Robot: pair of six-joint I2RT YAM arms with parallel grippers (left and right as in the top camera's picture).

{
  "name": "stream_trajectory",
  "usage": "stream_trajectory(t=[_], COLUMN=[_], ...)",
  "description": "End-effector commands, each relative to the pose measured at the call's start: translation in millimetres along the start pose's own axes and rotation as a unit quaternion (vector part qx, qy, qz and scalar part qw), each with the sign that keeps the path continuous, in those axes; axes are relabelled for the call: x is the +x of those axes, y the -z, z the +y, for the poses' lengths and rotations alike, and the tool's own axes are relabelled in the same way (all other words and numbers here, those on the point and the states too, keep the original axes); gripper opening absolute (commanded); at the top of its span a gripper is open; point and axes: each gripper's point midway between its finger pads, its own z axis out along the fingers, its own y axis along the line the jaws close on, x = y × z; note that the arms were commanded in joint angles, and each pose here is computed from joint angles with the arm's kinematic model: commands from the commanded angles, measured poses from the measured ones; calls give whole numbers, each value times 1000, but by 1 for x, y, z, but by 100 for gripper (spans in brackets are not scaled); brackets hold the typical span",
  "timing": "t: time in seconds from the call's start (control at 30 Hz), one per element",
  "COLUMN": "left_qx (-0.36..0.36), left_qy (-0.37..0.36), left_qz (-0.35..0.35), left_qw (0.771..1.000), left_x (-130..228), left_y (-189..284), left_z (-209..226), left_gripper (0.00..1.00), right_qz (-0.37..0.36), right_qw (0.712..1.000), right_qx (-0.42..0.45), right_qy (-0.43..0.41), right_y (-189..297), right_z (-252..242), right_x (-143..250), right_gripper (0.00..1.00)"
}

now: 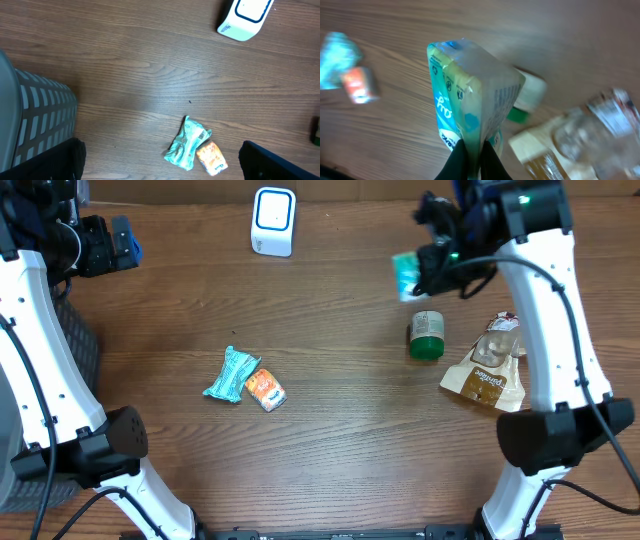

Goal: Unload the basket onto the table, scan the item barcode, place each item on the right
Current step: 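Carry the mint-green pack right and drop it by the jar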

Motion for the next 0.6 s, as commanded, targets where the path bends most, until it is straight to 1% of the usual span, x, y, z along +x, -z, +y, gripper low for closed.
stream_trajectory(t=[0.0, 0.1, 0.17, 0.23, 0.27, 0.3, 0.33, 0.37, 0.4, 0.43, 0.57], left_qx=[1, 1, 1, 1, 1, 1, 1, 1, 1, 1, 1], left_qy=[-10, -10, -10, -10, -10, -10, -10, -10, -10, -10, -10], left_qz=[-13, -13, -13, -13, -13, -13, -13, -13, -13, -13, -13], left_qw=[1000, 1000, 1000, 1000, 1000, 1000, 1000, 1000, 1000, 1000, 1000], left_x=[-2, -2, -2, -2, -2, -2, -2, -2, -2, -2, -2], left_y=[9, 9, 9, 9, 9, 9, 9, 9, 9, 9, 9], left_z=[-3, -3, -3, -3, -3, -3, -3, -3, -3, -3, -3], left_gripper=[100, 100, 100, 100, 99, 100, 100, 100, 100, 100, 100], right_qz=[53, 78, 88, 104, 106, 106, 103, 102, 98, 94, 82], right_qw=[996, 989, 984, 976, 974, 973, 972, 972, 971, 972, 974], right_qx=[40, 44, 37, 24, 18, 10, 1, -2, -7, -11, -11], right_qy=[-57, -121, -151, -190, -198, -205, -212, -214, -216, -216, -213], right_y=[-23, -45, -60, -84, -88, -91, -91, -91, -90, -88, -71], right_z=[-51, -84, -102, -124, -127, -128, -129, -129, -129, -128, -125], right_x=[24, 43, 55, 77, 81, 83, 84, 84, 83, 80, 73], right_gripper=[4, 4, 4, 4, 4, 11, 38, 46, 61, 72, 83])
